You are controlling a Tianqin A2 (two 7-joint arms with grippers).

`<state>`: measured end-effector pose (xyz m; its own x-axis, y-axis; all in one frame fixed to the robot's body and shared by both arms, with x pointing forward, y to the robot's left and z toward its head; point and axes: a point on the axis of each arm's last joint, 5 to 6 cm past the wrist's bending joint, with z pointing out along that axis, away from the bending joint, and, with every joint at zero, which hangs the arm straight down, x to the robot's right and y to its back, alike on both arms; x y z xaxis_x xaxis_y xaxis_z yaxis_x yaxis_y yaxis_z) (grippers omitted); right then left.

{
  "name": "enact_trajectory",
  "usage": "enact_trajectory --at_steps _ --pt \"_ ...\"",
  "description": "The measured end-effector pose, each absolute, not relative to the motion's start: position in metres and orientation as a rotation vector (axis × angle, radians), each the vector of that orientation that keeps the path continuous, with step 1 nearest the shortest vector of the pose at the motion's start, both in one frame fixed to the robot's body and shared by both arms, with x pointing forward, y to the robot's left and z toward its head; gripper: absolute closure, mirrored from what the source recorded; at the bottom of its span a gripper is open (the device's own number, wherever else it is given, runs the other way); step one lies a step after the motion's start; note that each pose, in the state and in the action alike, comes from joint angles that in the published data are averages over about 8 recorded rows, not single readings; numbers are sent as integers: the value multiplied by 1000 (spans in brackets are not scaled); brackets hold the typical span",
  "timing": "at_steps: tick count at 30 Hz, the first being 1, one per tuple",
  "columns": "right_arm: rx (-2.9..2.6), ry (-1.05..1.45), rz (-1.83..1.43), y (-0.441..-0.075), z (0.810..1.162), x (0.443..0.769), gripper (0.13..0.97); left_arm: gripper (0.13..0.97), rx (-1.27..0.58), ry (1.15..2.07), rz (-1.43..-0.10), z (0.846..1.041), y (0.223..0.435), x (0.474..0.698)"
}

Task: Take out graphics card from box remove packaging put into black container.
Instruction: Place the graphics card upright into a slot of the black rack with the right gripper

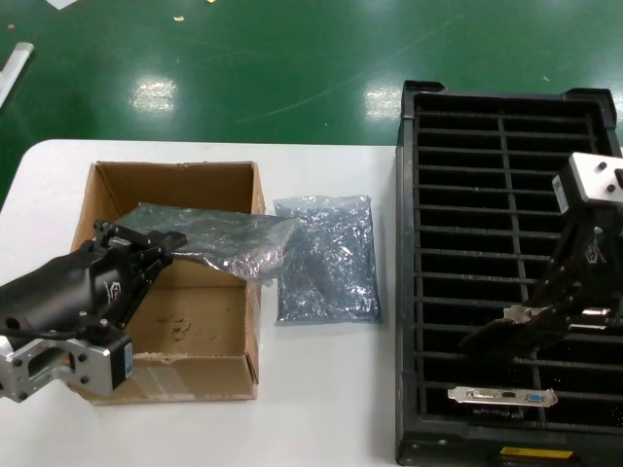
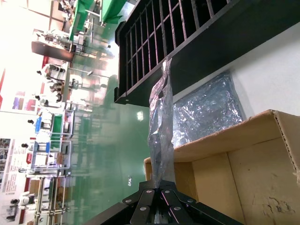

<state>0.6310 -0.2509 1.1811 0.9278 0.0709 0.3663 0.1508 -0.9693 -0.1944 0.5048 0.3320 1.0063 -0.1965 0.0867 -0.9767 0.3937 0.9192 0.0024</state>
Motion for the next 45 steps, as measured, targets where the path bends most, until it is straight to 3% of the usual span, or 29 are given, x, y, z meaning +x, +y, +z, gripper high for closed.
enact_trajectory --at_steps 24,45 --pt "-2853 -284 -538 -243 1190 606 911 959 363 1759 -288 1006 332 505" --pt "-2873 -288 -508 -234 1178 623 911 959 363 1759 -288 1006 332 505"
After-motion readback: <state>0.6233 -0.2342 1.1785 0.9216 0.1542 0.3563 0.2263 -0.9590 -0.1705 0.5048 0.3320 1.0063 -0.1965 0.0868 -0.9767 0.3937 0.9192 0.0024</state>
